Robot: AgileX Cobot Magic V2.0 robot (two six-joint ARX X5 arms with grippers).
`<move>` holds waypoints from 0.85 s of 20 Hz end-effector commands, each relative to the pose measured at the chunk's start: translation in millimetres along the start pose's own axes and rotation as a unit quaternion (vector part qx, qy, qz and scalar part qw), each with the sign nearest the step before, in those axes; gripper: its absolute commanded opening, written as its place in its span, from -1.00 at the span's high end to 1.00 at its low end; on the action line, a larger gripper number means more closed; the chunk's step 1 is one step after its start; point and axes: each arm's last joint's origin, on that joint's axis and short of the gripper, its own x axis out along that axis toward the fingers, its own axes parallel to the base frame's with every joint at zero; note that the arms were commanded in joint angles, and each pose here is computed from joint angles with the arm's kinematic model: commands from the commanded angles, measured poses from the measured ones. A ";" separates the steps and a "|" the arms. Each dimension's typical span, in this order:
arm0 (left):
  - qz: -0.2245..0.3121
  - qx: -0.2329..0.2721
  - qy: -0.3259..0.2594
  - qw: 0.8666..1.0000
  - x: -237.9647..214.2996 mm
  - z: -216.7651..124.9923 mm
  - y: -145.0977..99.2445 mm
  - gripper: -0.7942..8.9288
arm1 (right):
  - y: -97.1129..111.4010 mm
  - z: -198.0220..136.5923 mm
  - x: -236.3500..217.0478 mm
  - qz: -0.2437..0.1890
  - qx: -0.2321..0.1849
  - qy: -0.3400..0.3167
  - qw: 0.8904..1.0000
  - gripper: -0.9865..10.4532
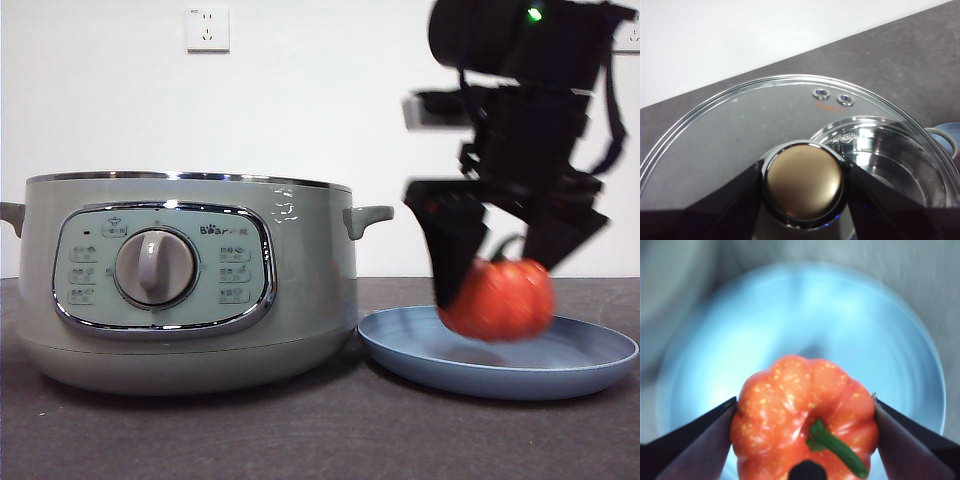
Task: Take the pumpkin out from the steamer,put the pumpkin in the blue plate,close the lid
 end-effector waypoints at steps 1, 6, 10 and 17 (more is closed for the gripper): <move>0.003 -0.008 -0.037 0.999 -5.4 7.3 1.7 0.85 | -5.8 -6.9 9.7 0.024 0.017 0.018 0.999 0.80; 0.003 -0.008 -0.037 0.999 -5.4 7.3 1.7 0.85 | -18.0 -7.2 11.6 0.034 0.037 0.022 0.998 0.31; -0.010 -0.008 -0.038 0.999 -5.4 7.3 0.9 0.85 | -17.8 -8.3 14.3 0.034 0.034 0.030 0.998 0.08; -0.039 -0.005 -0.030 0.999 -0.3 7.6 -1.9 0.85 | -17.8 -8.5 14.1 0.033 0.034 0.032 0.998 -0.13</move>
